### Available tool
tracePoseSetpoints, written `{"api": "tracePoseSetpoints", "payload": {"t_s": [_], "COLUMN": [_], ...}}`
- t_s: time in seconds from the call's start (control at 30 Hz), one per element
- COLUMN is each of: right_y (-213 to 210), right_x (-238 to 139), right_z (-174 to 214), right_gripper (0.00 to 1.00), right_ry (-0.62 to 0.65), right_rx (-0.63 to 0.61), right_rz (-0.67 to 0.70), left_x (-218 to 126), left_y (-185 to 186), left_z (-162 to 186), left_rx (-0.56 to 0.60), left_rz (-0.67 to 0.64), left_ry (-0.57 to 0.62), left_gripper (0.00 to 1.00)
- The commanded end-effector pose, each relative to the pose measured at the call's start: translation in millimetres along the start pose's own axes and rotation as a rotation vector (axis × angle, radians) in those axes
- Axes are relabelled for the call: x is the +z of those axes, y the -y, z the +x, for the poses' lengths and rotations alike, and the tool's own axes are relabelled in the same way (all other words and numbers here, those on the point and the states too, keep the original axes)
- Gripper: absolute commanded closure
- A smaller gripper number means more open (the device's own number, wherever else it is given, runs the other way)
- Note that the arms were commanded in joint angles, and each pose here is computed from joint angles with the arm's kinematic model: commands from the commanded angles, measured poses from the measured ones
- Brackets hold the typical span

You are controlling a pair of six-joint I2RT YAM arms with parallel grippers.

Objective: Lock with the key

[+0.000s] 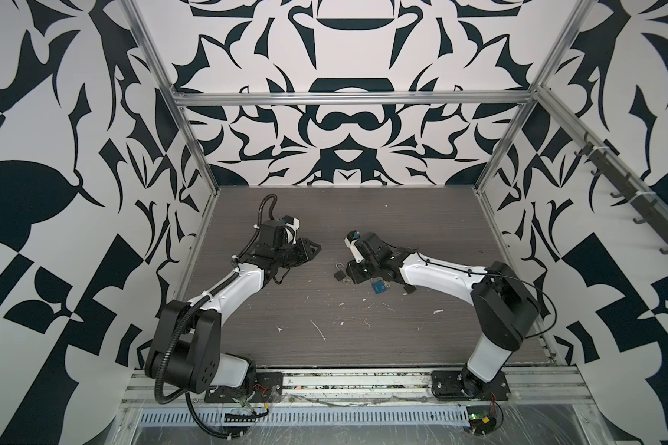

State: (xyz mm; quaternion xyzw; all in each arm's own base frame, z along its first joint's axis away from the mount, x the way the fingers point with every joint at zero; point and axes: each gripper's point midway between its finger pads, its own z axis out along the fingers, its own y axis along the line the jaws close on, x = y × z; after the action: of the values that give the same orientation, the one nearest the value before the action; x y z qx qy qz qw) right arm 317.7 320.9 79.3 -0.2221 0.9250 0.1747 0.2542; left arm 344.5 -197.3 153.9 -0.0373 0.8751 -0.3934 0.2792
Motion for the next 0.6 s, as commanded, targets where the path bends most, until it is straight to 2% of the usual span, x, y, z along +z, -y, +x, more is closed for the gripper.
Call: {"api": "tracePoseSetpoints", "payload": {"t_s": [0.0,0.07,0.1,0.13,0.37,0.57], "right_y": [-12,-15,-17,-17,-11,-9], "right_x": [0,6,8,12,29,43], "right_z": [-15,-14,-15,-15,-17,-14], "right_gripper": [0.6,0.57,0.48,0.46,0.46,0.5], "right_ry": [0.02,0.013,0.012,0.007,0.0,-0.024], "right_rx": [-0.041,-0.05,-0.055,-0.059,-0.074,-0.093], "right_rz": [0.0,0.002,0.002,0.005,0.056,0.082], "left_x": [-11,-15,-17,-18,-24,-24], "left_y": [-13,-15,-16,-17,-21,-27], "left_z": [4,4,4,5,7,9], "left_rx": [0.034,0.037,0.038,0.037,0.029,0.024], "left_rz": [-0.078,-0.086,-0.09,-0.095,-0.105,-0.118], "left_ry": [0.009,0.018,0.02,0.02,0.025,0.022], "left_gripper": [0.68,0.68,0.68,0.66,0.65,0.65]}}
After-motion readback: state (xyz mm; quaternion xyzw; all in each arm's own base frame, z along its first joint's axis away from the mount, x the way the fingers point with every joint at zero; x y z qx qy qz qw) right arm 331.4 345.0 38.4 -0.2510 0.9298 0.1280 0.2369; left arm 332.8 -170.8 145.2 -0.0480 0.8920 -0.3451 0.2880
